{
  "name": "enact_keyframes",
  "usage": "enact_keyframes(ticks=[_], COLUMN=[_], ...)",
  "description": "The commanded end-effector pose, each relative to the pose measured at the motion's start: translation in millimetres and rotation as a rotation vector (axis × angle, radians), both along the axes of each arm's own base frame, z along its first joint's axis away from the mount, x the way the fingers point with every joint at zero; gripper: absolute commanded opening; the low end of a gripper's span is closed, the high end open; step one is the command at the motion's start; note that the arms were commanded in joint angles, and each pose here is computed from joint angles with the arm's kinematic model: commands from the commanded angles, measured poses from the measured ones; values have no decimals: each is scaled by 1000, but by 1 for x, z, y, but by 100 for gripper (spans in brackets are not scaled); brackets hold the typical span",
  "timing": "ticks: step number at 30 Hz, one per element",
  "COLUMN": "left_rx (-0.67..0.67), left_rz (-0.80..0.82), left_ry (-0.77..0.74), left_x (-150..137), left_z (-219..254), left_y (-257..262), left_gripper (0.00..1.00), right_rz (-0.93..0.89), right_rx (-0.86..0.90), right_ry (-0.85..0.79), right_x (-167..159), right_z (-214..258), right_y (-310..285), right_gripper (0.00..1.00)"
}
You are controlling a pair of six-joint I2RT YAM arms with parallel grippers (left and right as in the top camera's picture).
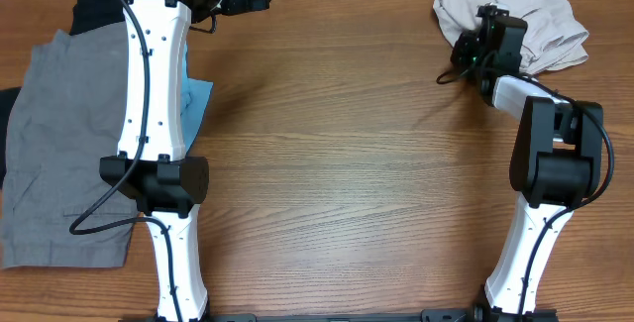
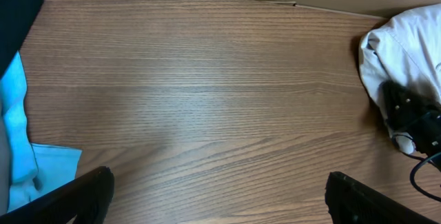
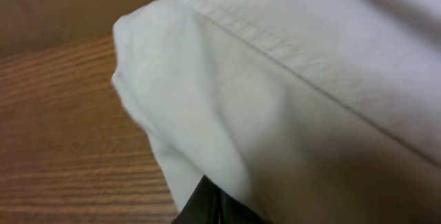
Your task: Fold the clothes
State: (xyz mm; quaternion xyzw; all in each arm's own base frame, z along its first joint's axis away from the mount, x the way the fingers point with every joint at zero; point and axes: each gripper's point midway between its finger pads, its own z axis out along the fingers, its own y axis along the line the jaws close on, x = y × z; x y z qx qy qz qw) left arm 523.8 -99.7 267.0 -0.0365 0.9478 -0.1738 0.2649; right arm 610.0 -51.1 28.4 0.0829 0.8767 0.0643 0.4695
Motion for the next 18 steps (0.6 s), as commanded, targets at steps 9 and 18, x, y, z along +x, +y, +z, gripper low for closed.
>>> enact_keyframes(ticks=[9,18], left_rx=[12,12], left_rz=[-19,-19], left_ry=[6,7], left_x=[0,0], left_z=[-6,-6], left_y=[-6,-6], left_gripper=[100,100], right_rz=[-238,-243], right_rx=[63,108], right_ry=[-88,-183], right_x=[10,28], right_z=[-1,-2], right_y=[-41,-37], right_gripper=[4,14])
